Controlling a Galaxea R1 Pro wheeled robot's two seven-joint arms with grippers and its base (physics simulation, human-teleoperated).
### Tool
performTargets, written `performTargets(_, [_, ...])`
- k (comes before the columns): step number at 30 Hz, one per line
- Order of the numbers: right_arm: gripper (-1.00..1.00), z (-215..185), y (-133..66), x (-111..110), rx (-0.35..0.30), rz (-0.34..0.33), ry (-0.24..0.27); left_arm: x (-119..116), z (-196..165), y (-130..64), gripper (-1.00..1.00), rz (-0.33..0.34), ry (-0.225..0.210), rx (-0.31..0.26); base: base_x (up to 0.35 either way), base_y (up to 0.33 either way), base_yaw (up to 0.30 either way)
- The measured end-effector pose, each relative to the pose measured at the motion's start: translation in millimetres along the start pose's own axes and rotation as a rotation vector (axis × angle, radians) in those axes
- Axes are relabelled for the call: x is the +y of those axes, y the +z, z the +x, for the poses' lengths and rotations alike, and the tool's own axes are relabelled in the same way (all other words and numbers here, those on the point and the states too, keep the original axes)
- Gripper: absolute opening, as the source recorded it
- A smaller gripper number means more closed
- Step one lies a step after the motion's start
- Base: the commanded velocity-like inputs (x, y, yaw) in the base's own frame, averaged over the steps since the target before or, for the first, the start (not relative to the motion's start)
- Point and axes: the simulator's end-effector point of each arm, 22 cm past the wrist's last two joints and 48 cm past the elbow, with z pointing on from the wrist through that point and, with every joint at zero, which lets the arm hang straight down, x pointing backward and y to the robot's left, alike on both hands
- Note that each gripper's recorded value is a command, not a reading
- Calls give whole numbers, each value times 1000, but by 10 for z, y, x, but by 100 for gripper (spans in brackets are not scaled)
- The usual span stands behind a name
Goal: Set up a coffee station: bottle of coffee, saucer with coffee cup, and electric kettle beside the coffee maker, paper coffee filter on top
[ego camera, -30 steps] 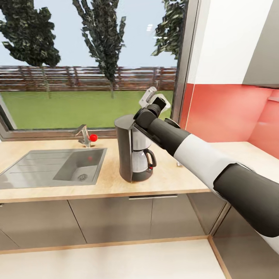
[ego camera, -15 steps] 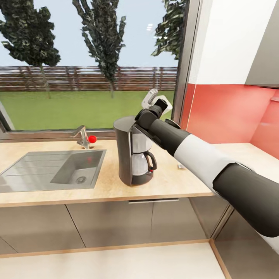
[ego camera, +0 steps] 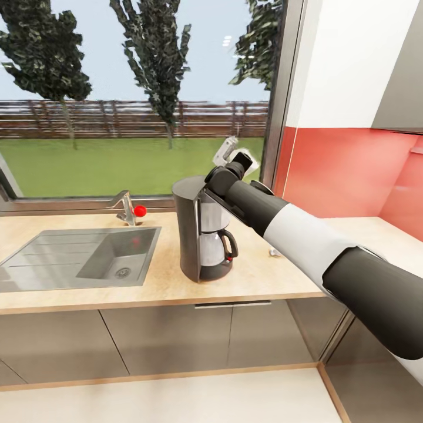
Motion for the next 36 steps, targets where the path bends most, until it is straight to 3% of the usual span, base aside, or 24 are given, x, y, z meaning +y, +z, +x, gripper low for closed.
performTargets(3, [-100,-3,-9,157,-1,-71,-2,-3,0,0,100,0,0,0,0,0,0])
performTargets(7, [-100,-3,-15,218,-1,-97,-5,0,0,0,100,0,0,0,0,0,0])
performTargets(36, [-100,-19,-31,227,-6,-99,-10,-20,-16,-1,100,2,2,-8,-5,41,0])
